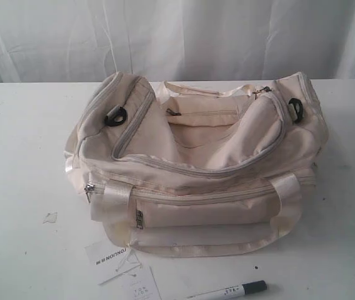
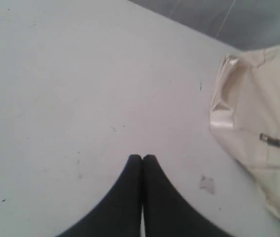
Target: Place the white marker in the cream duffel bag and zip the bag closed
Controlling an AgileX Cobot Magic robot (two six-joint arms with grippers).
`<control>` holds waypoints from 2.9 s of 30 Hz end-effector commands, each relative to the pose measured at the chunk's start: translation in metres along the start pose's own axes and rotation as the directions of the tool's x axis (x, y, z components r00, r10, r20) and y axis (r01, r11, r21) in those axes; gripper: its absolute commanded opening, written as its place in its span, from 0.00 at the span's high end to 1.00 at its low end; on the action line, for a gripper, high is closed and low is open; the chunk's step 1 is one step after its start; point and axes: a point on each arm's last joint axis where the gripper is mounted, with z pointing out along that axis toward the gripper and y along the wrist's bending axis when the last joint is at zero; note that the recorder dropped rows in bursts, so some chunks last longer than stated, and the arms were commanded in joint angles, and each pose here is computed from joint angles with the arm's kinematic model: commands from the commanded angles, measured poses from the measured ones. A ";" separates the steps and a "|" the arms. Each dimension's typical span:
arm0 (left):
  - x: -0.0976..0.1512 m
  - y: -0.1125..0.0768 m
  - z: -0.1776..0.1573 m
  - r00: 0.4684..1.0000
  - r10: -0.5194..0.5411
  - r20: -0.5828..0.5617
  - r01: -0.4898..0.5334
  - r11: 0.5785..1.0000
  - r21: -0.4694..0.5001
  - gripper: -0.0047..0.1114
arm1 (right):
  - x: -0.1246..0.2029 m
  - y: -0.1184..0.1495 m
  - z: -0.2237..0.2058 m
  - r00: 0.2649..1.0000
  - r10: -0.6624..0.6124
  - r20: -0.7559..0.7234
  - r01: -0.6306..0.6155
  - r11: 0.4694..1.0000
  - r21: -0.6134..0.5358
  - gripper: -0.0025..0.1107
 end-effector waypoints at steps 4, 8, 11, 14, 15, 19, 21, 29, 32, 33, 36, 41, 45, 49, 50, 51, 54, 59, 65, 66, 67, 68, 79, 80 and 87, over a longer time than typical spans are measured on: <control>-0.047 -0.018 -0.016 0.851 -0.100 0.516 -0.023 0.974 0.226 0.96 | 0.001 0.000 0.000 1.000 0.002 0.003 -0.002 1.000 -0.003 0.98; -0.084 -0.024 -0.032 0.725 -0.024 0.688 -0.090 0.987 0.129 0.96 | 0.001 0.000 0.000 1.000 0.002 0.003 -0.002 1.000 -0.003 0.98; -0.119 -0.029 -0.040 0.675 0.053 0.736 -0.088 0.996 0.009 0.96 | 0.001 0.000 0.000 1.000 0.002 0.003 -0.002 1.000 -0.003 0.98; -0.155 -0.043 -0.037 0.663 0.168 0.729 -0.156 0.984 -0.086 0.96 | 0.001 0.000 0.000 1.000 0.002 0.003 -0.002 1.000 -0.003 0.98; -0.166 -0.049 -0.032 0.670 0.214 0.711 -0.195 0.975 -0.109 0.96 | 0.001 0.000 0.000 1.000 0.002 0.003 -0.002 1.000 -0.003 0.98; -0.195 -0.079 -0.004 0.802 0.327 0.500 -0.357 0.933 -0.039 0.96 | 0.000 0.000 0.000 0.998 -0.064 0.021 0.064 0.998 0.005 0.98; -0.201 -0.090 0.009 0.849 0.441 0.290 -0.465 0.885 0.016 0.96 | -0.003 0.000 0.000 0.992 -0.113 0.049 0.113 0.994 0.004 0.98; -0.222 -0.125 0.041 0.790 0.552 -0.266 -0.457 0.820 0.345 0.96 | -0.032 0.005 -0.006 0.927 0.083 0.366 -0.055 0.995 -0.087 0.98; -0.217 -0.144 0.054 0.736 0.603 -0.308 -0.364 0.736 0.571 0.96 | -0.048 0.008 -0.015 0.841 0.091 0.534 -0.031 0.992 -0.120 0.98; -0.214 -0.152 0.062 0.735 0.619 -0.278 -0.317 0.676 0.665 0.96 | -0.051 0.008 -0.017 0.816 0.095 0.570 -0.026 0.991 -0.128 0.98; -0.211 -0.169 0.081 0.787 0.595 -0.164 -0.218 0.517 0.828 0.96 | -0.055 0.009 -0.020 0.782 0.113 0.612 -0.029 0.989 -0.146 0.98; -0.201 -0.189 0.115 0.840 0.542 -0.014 -0.209 0.348 0.914 0.96 | -0.058 0.008 -0.022 0.715 0.414 0.564 -0.264 0.906 -0.330 0.98; -0.176 -0.203 0.130 0.772 0.632 0.058 -0.255 0.225 0.941 0.96 | -0.088 0.005 -0.043 0.563 0.497 0.660 -0.279 0.866 -0.414 0.98; -0.154 -0.218 0.139 0.730 0.679 0.081 -0.258 0.164 0.952 0.96 | -0.145 -0.002 -0.061 0.401 0.432 0.808 -0.234 0.901 -0.365 0.98; -0.149 -0.222 0.142 0.725 0.684 0.085 -0.264 0.161 0.951 0.96 | -0.162 -0.003 -0.061 0.380 0.383 0.842 -0.216 0.922 -0.322 0.98; -0.146 -0.226 0.144 0.720 0.688 0.093 -0.275 0.160 0.948 0.96 | -0.176 -0.003 -0.058 0.377 0.326 0.867 -0.195 0.943 -0.270 0.98; -0.138 -0.234 0.149 0.713 0.693 0.112 -0.309 0.167 0.936 0.96 | -0.218 0.000 -0.023 0.468 0.155 0.870 -0.133 0.986 -0.104 0.98; -0.132 -0.242 0.148 0.720 0.686 0.104 -0.289 0.159 0.944 0.96 | -0.228 0.006 0.115 0.814 -0.122 0.568 0.065 0.991 0.120 0.98; -0.131 -0.243 0.148 0.739 0.673 0.029 -0.230 0.211 0.950 0.96 | -0.183 0.006 0.264 0.891 0.038 -0.453 -0.085 0.993 -0.084 0.98; -0.131 -0.243 0.148 0.742 0.670 -0.004 -0.206 0.234 0.950 0.96 | -0.186 0.009 0.276 0.856 -0.022 -0.516 -0.057 0.989 -0.137 0.98; -0.130 -0.242 0.148 0.738 0.675 -0.025 -0.195 0.248 0.949 0.96 | -0.190 0.011 0.282 0.839 -0.064 -0.540 -0.036 0.984 -0.174 0.98; -0.129 -0.241 0.148 0.730 0.683 -0.036 -0.192 0.255 0.948 0.96 | -0.198 0.012 0.288 0.828 -0.092 -0.553 -0.026 0.979 -0.202 0.98; -0.090 -0.260 0.186 0.677 0.722 -0.141 -0.149 0.322 0.935 0.96 | -0.221 0.028 0.303 0.653 -0.269 -0.707 -0.113 0.889 -0.443 0.98; -0.084 -0.270 0.189 0.666 0.739 -0.100 -0.171 0.282 0.944 0.96 | -0.219 0.030 0.310 0.659 -0.258 -0.707 -0.141 0.880 -0.453 0.98; -0.060 -0.331 0.207 0.680 0.733 0.038 -0.301 0.232 0.925 0.96 | -0.207 0.034 0.344 0.664 -0.230 -0.712 -0.198 0.863 -0.464 0.92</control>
